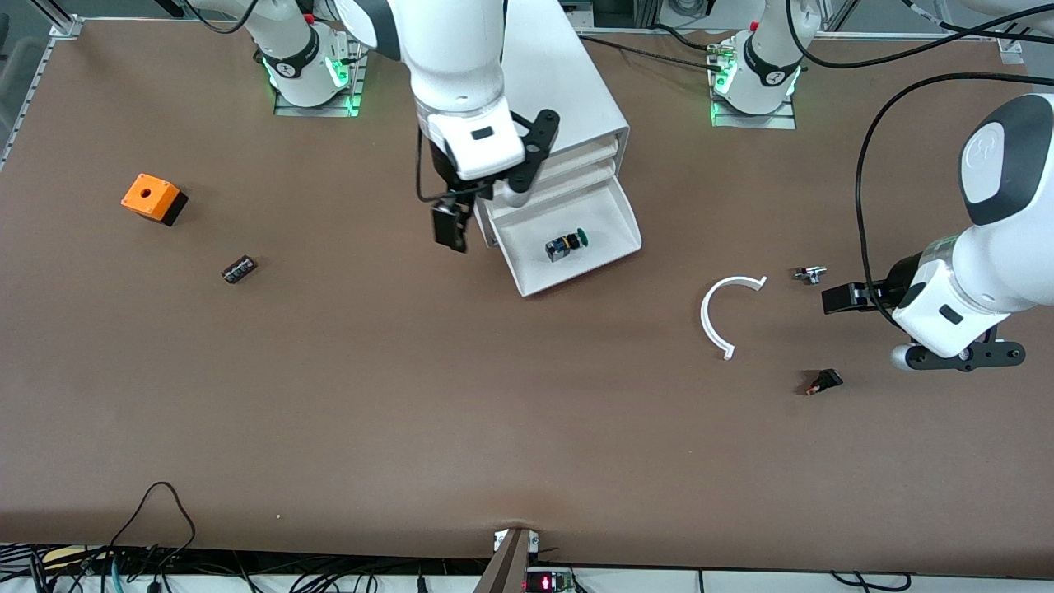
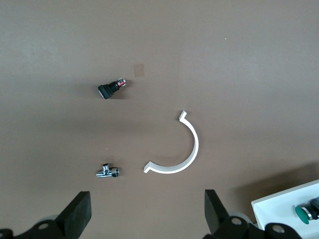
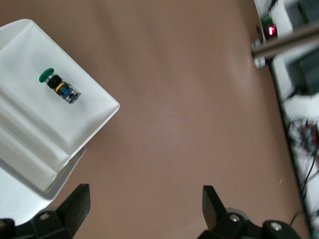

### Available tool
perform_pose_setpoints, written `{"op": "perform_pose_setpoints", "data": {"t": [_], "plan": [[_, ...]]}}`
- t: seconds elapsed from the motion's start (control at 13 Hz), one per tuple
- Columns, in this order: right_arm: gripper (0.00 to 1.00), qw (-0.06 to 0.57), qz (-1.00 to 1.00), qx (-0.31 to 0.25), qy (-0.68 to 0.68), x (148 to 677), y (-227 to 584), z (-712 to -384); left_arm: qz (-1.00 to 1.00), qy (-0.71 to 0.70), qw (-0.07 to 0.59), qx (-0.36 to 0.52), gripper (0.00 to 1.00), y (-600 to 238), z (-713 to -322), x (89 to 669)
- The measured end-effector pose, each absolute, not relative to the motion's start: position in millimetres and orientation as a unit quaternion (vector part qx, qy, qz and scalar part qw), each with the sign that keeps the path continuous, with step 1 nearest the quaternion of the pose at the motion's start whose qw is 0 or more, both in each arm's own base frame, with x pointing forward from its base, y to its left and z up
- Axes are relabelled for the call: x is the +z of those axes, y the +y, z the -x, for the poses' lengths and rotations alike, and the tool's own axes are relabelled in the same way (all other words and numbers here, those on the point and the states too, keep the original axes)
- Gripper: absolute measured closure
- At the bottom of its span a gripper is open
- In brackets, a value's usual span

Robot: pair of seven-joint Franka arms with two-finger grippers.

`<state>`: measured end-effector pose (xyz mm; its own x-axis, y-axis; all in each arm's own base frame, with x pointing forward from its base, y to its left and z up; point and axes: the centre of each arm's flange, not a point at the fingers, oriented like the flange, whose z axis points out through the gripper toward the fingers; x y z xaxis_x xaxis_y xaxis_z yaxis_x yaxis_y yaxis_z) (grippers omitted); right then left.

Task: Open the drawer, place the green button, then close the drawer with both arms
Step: 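Withdraw the right gripper while the left gripper reaches the drawer front, then push the drawer closed into the cabinet with the left gripper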

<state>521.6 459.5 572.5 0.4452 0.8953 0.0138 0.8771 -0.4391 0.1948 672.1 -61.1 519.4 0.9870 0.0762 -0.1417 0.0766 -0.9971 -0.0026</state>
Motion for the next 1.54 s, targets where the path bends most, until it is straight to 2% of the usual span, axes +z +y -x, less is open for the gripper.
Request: {"op": "perform_pose_setpoints", "data": {"t": [0.23, 0.46, 0.62, 0.85, 1.0, 1.54], "plan": [[0.0, 0.082, -0.91, 0.054, 0.404, 574, 447, -525, -0.994, 0.073, 0.015, -0.084, 0.0, -74, -669, 516], [0.0, 0.098, -0.944, 0.048, 0.312, 574, 411, -546, -0.988, 0.105, 0.008, -0.11, 0.0, -114, -662, 492], [0.0, 0.097, -0.96, 0.04, 0.258, 576, 364, -570, -0.987, 0.1, 0.001, -0.122, 0.0, -140, -663, 468], [0.0, 0.06, -0.983, 0.032, 0.169, 591, 260, -615, -0.988, 0.077, -0.004, -0.137, 0.0, -179, -666, 421], [0.0, 0.052, -0.991, 0.028, 0.122, 596, 197, -631, -0.989, 0.082, -0.006, -0.127, 0.0, -214, -667, 388], [0.0, 0.008, -0.999, 0.02, 0.027, 605, 56, -643, -0.989, 0.123, -0.012, -0.086, 0.0, -326, -620, 291]]}}
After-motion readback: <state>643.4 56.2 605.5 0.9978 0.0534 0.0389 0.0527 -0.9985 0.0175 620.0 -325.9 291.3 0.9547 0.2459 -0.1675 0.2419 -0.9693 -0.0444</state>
